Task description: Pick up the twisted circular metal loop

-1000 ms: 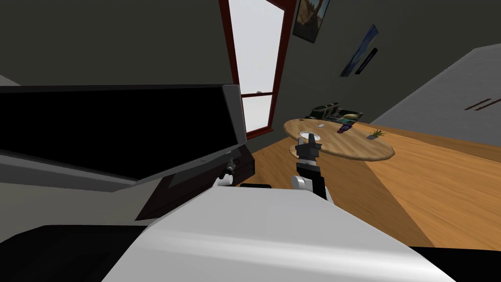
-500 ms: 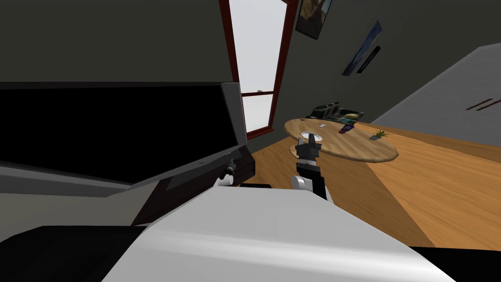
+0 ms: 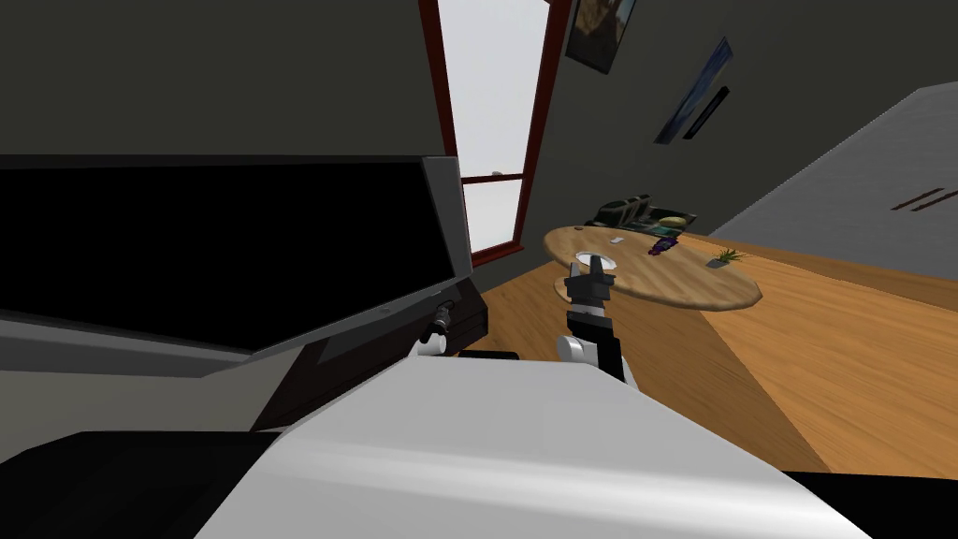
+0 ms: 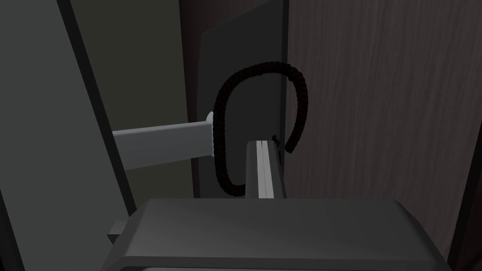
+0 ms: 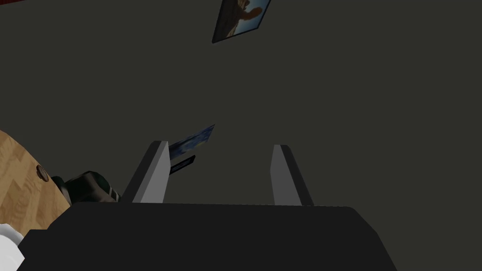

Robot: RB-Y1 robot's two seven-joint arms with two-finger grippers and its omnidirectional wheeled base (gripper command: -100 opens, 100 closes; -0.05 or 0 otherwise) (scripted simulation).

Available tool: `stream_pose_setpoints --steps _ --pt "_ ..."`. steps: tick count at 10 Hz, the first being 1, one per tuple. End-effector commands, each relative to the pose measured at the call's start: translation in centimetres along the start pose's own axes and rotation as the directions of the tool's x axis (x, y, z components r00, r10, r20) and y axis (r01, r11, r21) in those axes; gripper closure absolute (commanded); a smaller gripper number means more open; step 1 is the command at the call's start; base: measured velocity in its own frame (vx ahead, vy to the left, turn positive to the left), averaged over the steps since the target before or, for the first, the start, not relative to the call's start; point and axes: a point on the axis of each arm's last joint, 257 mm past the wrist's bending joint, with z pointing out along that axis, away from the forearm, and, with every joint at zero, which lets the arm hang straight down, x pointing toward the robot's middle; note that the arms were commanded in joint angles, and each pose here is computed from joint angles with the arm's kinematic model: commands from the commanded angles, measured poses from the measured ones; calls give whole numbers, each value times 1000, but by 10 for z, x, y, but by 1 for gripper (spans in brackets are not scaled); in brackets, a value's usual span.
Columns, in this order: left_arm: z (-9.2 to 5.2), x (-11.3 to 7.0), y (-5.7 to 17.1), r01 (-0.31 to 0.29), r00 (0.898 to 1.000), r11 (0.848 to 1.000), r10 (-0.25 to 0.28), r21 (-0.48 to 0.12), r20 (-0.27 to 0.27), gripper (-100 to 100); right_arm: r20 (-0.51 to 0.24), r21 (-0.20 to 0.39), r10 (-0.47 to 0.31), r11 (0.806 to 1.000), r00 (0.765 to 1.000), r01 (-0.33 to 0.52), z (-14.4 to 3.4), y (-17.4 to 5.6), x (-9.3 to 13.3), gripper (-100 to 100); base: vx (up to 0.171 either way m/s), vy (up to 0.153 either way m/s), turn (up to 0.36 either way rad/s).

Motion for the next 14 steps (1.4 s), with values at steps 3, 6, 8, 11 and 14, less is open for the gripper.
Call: stream_pose_setpoints --steps 3,6,8,11,14 --pt "5 -16 -12 -34 999 999 34 -5 5 -100 0 0 0 1000 1000 0 0 0 0 0 -41 -35 56" --pt "12 -17 -23 -28 1000 999 27 -23 -4 -100 0 0 0 1000 1000 0 0 0 0 0 -144 -101 111" --pt "15 -11 -25 4 1000 999 -5 -36 -12 -100 0 0 0 1000 1000 0 0 0 0 0 -111 -80 65" --pt "13 -20 -28 45 999 998 -44 -38 7 -100 0 0 0 1000 1000 0 0 0 0 0 56 6 -153" --pt "11 -23 -27 37 999 999 -37 -26 23 -100 0 0 -1 1000 1000 1 0 0 0 0 146 143 -110"
